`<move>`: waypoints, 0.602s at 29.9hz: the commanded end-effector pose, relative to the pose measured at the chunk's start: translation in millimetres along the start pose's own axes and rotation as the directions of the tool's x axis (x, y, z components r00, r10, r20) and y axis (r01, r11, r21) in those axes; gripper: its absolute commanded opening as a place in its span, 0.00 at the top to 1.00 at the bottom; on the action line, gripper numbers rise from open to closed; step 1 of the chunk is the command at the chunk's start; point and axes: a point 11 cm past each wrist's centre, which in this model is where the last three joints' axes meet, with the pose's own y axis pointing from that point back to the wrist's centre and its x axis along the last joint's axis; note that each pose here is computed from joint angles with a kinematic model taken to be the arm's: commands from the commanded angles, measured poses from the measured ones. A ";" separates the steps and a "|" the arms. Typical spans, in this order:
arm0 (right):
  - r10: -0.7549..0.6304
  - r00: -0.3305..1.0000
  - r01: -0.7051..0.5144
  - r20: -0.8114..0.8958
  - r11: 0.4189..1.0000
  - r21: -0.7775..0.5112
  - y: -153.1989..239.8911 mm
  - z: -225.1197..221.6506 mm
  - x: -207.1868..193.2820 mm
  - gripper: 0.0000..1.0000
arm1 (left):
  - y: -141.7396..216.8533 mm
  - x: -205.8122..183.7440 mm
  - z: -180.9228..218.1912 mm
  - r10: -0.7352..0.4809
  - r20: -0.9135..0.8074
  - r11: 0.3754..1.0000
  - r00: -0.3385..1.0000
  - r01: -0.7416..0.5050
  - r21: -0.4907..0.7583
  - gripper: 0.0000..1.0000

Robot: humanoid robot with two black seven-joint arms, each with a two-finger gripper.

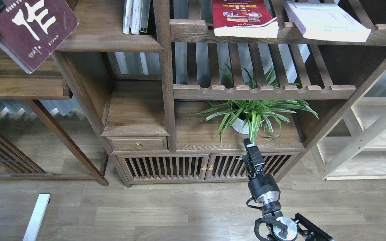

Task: Organize books on shelf

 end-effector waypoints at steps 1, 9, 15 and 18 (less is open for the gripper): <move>-0.003 1.000 0.003 0.002 1.000 0.001 -0.5 0.0 -1.0 0.01 | -5.4 -1.3 6.2 0.015 0.009 1.000 1.000 -0.015 0.003 0.99; -0.039 0.999 0.039 0.019 0.999 -0.005 -3.9 3.8 -12.9 0.01 | -29.7 -6.8 18.3 0.003 0.017 1.000 1.000 -0.003 0.002 0.99; -0.050 0.998 0.050 0.030 0.999 -0.005 -2.8 5.7 -16.3 0.01 | -48.5 -12.5 22.4 -0.002 0.020 1.000 1.000 0.002 0.017 0.99; -0.065 0.997 0.066 0.037 0.998 -0.006 -4.0 6.9 -21.5 0.01 | -55.9 -11.9 22.2 0.001 0.022 1.000 1.000 -0.001 0.030 0.99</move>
